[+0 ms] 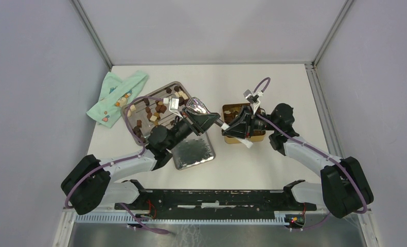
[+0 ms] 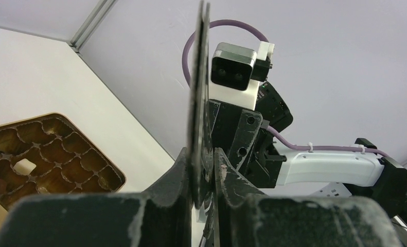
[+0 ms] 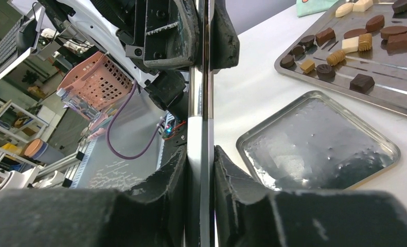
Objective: Pack the chocolate
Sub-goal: Pick up the fake chocolate from the plate.
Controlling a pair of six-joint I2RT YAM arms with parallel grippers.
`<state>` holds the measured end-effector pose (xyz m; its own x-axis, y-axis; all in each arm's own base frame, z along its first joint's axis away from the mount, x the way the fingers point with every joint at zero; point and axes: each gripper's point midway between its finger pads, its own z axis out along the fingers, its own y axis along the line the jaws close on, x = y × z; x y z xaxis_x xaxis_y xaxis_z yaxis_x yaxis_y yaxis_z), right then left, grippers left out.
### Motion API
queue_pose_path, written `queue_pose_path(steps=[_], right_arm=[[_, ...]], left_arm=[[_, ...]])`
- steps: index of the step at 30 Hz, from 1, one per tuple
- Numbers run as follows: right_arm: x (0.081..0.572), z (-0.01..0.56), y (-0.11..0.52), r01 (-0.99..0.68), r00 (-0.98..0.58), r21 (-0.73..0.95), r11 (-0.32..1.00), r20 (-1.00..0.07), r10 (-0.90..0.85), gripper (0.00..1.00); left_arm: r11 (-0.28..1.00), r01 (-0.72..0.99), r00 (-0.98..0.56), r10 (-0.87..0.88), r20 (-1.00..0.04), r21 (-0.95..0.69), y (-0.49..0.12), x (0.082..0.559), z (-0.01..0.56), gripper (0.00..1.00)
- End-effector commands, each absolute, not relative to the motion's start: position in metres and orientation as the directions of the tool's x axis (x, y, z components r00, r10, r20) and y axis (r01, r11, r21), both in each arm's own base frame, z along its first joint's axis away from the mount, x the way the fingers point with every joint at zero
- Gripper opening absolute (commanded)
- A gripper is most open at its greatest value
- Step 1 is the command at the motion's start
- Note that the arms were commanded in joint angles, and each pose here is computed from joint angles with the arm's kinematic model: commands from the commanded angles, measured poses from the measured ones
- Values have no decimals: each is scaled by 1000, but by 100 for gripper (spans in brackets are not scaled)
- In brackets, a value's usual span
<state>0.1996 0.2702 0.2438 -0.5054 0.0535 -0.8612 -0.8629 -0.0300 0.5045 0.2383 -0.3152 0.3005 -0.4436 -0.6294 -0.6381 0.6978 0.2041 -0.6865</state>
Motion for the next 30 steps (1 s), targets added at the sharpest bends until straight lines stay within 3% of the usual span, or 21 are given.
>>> queue_pose_path(steps=[1,5,9,11,21,30], right_arm=[[195,256,273,-889,-456,453,-66,-888,52,23],[193,257,273,-886,-463,459,-72,-885,48,18],[193,257,273,-882,-469,465,-77,-882,47,20],[193,258,273,-881,-470,466,-76,-881,47,22],[194,257,274,-879,-473,469,-81,-880,43,25],[193,258,273,-888,-456,451,-87,-889,38,33]], left_arm=[[178,708,-416,-678,-607,-684,-311,242,320,13],[175,709,-419,-675,-608,-683,-310,240,319,35],[184,704,-419,-672,-611,-686,-307,238,315,61],[195,700,-417,-669,-615,-687,-305,237,313,69],[215,694,-423,-650,-631,-687,-303,234,306,71],[310,696,-433,-539,-722,-648,-298,222,286,81]])
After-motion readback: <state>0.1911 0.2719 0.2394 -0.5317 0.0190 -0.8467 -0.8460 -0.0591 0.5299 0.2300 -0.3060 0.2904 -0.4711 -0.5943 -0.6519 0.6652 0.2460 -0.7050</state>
